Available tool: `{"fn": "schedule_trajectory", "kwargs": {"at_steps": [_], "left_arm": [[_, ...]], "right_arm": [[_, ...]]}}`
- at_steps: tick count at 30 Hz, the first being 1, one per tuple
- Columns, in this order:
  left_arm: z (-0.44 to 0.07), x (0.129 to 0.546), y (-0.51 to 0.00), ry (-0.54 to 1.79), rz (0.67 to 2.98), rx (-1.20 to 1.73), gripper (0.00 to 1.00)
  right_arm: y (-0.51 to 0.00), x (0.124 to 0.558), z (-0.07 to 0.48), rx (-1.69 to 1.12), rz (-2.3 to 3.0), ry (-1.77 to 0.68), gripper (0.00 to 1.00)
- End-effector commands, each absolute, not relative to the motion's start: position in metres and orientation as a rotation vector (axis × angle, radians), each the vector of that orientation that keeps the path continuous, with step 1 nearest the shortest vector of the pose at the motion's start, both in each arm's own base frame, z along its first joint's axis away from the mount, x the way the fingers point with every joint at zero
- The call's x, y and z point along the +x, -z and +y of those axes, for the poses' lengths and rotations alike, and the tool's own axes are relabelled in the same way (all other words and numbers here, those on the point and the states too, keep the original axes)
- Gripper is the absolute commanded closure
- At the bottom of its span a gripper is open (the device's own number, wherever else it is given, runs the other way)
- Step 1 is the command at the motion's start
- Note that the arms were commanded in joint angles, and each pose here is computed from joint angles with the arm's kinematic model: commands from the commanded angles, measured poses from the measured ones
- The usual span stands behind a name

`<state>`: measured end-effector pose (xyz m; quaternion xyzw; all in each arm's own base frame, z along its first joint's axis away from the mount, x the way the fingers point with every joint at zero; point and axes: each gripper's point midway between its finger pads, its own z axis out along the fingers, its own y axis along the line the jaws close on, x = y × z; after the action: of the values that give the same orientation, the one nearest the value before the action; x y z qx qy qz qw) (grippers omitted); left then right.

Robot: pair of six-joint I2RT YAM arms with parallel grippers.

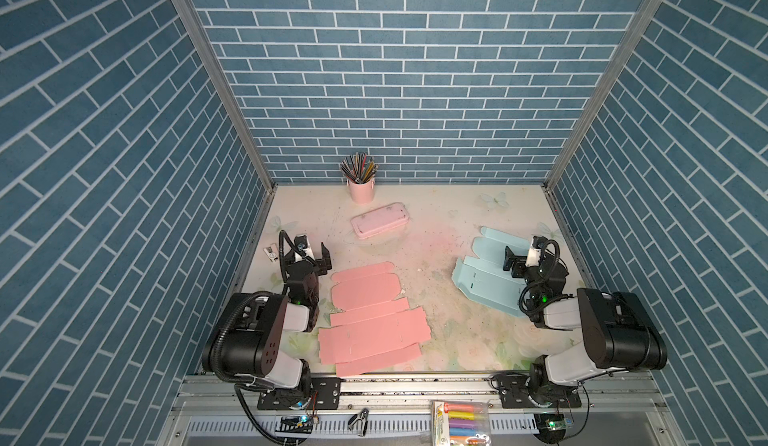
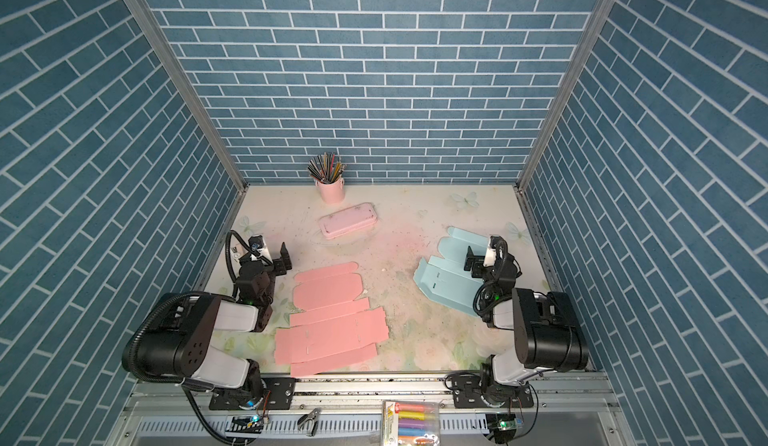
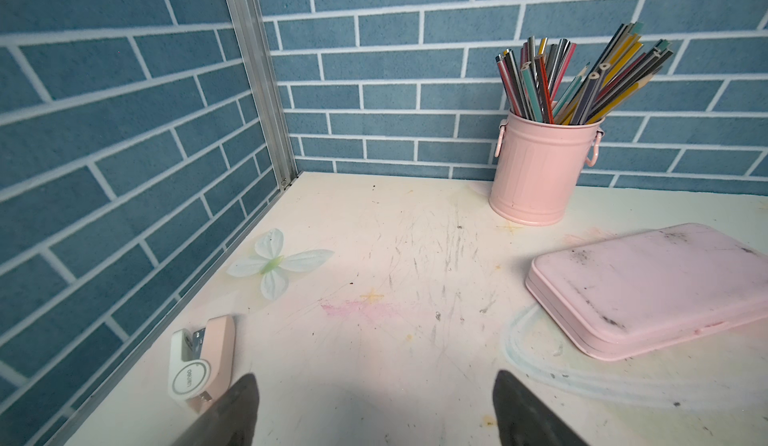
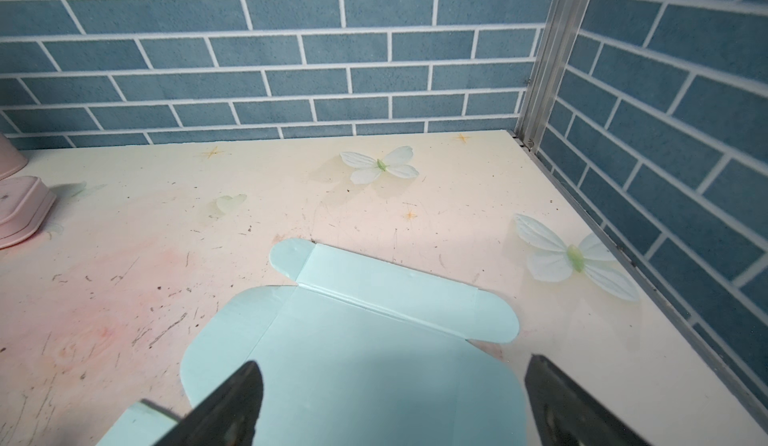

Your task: Fold the paper box

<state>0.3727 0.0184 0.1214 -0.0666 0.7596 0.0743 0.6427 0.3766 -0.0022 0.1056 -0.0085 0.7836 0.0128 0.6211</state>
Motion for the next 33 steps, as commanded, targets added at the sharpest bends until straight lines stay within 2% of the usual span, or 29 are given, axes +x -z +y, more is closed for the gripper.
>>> {"fn": "schedule_trajectory", "kwargs": {"at_steps": [1, 16, 26, 33], "left_arm": [[0.019, 0.375, -0.124, -0.167, 1.718, -0.153, 0.12], [0.009, 0.377, -0.126, -0.134, 1.724, -0.095, 0.12], [0.015, 0.372, -0.151, -0.138, 1.766, -0.15, 0.12], [-0.025, 0.353, -0.191, 0.094, 1.707, -0.144, 0.12]], "right_arm": [[-0.113, 0.381, -0.002, -0.045, 1.779, -0.019, 0.02], [-0.115, 0.38, 0.0, -0.066, 1.767, -0.021, 0.02], [-0.136, 0.378, 0.003, -0.066, 1.781, -0.037, 0.01], [-0.157, 0.381, 0.005, 0.064, 1.899, -0.022, 0.01]]}}
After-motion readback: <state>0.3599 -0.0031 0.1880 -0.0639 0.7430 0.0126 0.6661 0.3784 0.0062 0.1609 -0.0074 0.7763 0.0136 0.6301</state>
